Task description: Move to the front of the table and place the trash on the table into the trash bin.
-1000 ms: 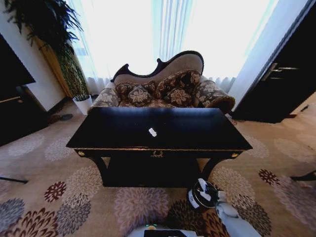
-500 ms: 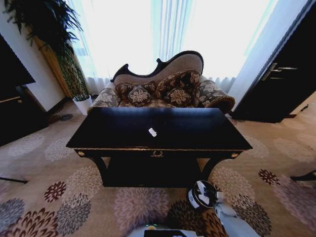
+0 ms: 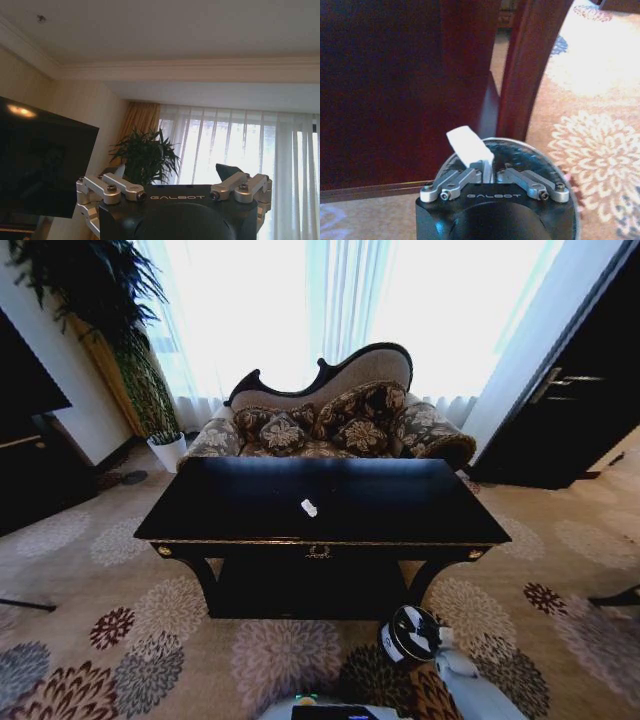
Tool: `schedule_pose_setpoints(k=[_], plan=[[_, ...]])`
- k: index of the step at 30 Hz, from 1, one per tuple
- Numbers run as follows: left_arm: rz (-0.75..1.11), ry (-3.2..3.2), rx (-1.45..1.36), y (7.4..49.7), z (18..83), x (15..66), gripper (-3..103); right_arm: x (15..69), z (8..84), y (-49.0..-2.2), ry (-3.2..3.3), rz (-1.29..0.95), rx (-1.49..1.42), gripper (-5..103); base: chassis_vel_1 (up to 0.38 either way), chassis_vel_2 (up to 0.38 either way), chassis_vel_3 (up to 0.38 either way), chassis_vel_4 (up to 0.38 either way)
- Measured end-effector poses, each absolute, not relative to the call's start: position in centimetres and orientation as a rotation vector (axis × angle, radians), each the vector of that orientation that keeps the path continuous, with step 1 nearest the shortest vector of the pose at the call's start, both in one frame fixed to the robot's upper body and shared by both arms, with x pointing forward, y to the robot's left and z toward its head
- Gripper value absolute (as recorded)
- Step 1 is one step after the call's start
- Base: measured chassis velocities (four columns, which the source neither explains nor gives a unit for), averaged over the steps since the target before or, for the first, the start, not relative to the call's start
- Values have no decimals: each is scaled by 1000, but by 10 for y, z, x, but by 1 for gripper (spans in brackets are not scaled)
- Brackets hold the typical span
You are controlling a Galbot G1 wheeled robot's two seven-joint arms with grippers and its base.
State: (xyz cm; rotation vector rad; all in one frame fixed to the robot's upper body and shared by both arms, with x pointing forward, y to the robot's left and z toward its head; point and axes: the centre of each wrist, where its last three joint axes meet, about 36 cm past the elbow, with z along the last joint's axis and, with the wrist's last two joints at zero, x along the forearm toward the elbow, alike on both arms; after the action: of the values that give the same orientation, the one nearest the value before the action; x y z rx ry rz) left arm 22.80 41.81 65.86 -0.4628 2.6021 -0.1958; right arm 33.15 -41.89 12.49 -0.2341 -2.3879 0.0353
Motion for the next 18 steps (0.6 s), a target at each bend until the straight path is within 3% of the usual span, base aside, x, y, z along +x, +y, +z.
schedule_pose_setpoints(k=[7,11,13,16,18], plan=[[-200,2598,-476,424,656,225,100,332,122,-404,-2400,-5,-230,30,0,0,0,0],[-210,2589,-483,431,657,225,100,332,126,-406,-2412,-4,-247,51,0,0,0,0],[-215,2586,-484,432,656,226,100,331,128,-408,-2416,0,-247,51,0,0,0,0],[-230,2583,-484,438,654,228,100,318,134,-411,-2456,-12,-168,68,0,0,0,0],[-235,2583,-481,439,653,229,100,311,135,-408,-2487,-26,-113,73,0,0,0,0]])
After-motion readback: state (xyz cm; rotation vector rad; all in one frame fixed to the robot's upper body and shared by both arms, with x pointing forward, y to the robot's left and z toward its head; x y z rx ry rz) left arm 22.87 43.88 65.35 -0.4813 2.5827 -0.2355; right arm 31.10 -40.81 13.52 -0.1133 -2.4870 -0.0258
